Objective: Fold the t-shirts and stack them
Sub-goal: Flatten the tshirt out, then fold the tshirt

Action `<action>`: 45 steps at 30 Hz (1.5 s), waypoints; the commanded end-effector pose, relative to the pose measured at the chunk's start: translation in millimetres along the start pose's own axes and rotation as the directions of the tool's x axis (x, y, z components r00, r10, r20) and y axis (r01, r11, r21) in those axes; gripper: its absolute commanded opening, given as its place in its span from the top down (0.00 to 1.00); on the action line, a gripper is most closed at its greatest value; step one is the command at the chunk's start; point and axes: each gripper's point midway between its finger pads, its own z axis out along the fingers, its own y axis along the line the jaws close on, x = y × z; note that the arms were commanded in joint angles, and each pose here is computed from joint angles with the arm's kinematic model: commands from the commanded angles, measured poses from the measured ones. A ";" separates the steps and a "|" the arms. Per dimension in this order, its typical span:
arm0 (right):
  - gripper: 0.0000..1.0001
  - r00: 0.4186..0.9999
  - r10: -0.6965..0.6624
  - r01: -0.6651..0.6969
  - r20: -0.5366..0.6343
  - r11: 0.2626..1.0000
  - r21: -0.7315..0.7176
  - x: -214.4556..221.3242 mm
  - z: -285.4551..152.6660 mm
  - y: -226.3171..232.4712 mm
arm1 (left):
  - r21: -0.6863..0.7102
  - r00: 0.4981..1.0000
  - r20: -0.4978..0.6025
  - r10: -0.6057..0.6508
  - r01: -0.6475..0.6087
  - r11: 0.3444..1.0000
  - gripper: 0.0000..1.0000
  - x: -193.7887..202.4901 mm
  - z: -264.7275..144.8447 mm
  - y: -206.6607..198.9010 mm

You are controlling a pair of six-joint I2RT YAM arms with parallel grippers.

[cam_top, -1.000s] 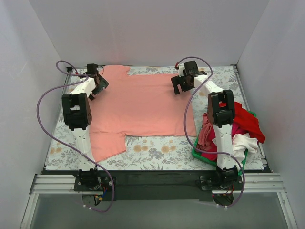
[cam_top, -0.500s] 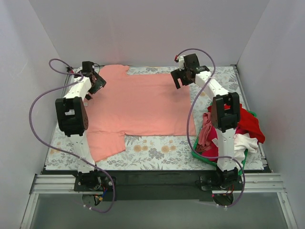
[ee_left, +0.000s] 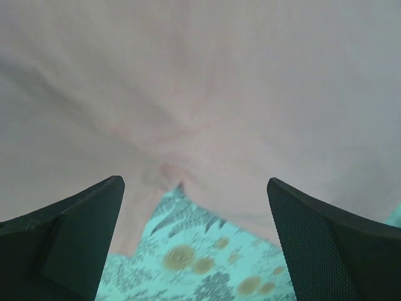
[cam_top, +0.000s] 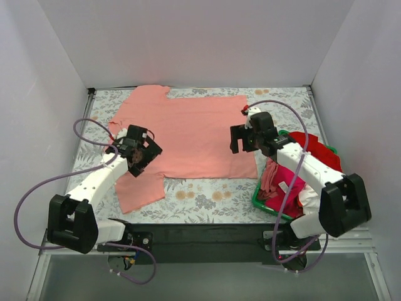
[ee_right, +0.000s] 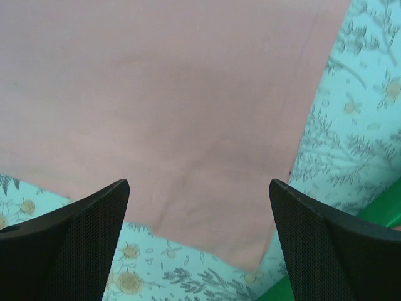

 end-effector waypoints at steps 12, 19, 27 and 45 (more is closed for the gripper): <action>0.02 0.988 0.124 -0.122 0.095 0.992 -0.021 36.9 -30.1 -3.3 | -0.316 0.975 -0.066 -0.212 0.182 0.931 0.02 86.4 -35.6 123.6; 0.02 0.991 0.123 -0.123 0.056 0.992 0.000 43.9 -18.6 -6.4 | -0.408 0.963 -0.076 -0.257 0.206 0.889 0.05 100.3 -34.4 144.5; 0.02 0.992 0.114 -0.114 0.056 0.993 -0.002 43.9 -19.8 -7.1 | -0.416 0.945 -0.007 -0.326 0.294 0.861 0.14 106.6 -21.0 162.0; 0.02 0.993 0.107 -0.107 0.044 0.994 -0.014 46.0 -19.8 -6.6 | -0.448 0.937 0.127 -0.325 0.347 0.824 0.47 89.7 -2.9 167.8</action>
